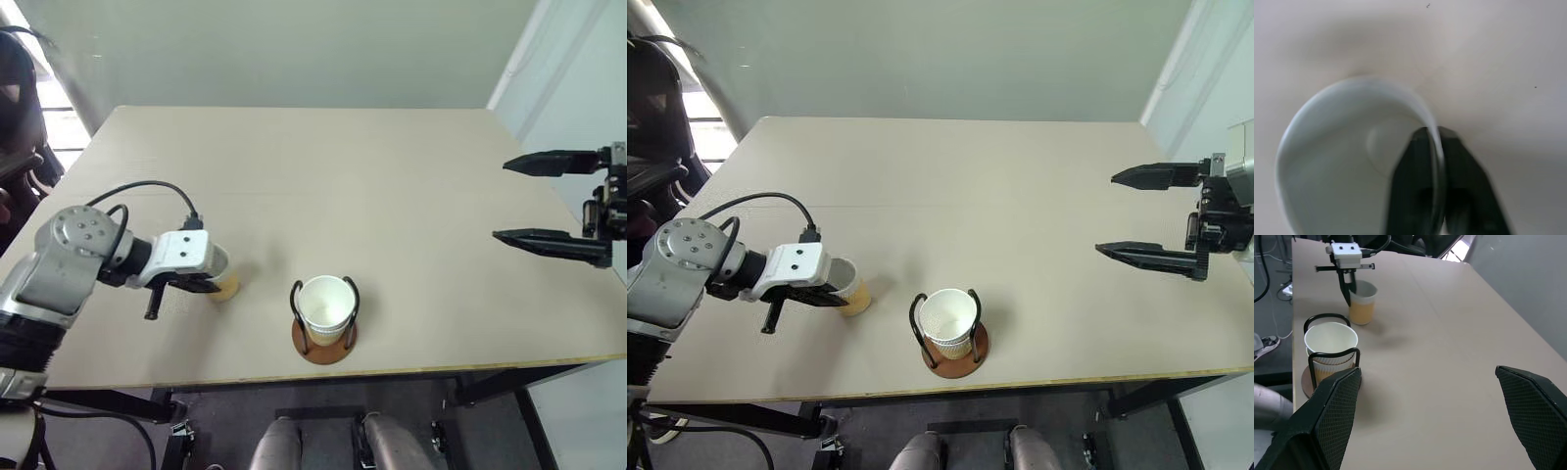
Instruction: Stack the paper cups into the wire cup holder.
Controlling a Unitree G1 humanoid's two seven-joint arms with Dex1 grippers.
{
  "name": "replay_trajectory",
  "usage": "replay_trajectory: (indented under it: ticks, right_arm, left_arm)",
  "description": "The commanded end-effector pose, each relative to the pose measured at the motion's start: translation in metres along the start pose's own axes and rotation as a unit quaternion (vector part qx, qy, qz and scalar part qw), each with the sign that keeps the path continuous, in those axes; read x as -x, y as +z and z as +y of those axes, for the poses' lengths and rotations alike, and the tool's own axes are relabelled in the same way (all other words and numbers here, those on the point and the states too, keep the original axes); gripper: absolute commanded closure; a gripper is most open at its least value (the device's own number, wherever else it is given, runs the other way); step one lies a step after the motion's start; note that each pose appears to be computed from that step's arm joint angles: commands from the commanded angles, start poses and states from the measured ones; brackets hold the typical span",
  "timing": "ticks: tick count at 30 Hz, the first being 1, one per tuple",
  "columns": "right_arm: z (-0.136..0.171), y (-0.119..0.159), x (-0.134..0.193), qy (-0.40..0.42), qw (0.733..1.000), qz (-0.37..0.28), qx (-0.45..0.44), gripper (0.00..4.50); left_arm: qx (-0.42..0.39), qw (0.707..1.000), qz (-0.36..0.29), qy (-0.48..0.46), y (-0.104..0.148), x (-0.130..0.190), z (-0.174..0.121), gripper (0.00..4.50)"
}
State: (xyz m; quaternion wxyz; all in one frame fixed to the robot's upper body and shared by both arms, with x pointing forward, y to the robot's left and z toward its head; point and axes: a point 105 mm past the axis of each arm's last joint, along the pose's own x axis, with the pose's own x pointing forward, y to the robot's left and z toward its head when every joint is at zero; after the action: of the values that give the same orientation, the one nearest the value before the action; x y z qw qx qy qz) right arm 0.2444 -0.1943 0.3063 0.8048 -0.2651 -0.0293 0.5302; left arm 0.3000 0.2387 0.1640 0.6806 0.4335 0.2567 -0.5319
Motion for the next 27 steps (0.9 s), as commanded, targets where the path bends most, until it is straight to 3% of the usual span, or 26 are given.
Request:
replay_trajectory:
  ticks: [1, 10, 20, 27]
  right_arm:
    - [0.001, 0.012, 0.006, -0.014, 1.0, -0.002, 0.027, 0.0]
    - [0.006, 0.016, 0.011, -0.012, 0.999, -0.008, 0.028, 0.0]
    - [0.01, 0.014, 0.017, -0.05, 0.998, 0.003, 0.028, 0.0]
    - [0.014, 0.015, 0.024, -0.078, 0.996, 0.013, 0.034, 0.0]
  left_arm:
    - [-0.022, 1.0, -0.006, 0.017, 0.009, 0.01, 0.008, 4.47]
    - [-0.061, 0.997, -0.054, 0.009, 0.036, 0.02, 0.018, 4.47]
    - [-0.21, 0.964, -0.164, -0.008, 0.122, 0.036, 0.046, 4.47]
    - [-0.326, 0.918, -0.22, -0.047, 0.185, 0.041, 0.047, 4.47]
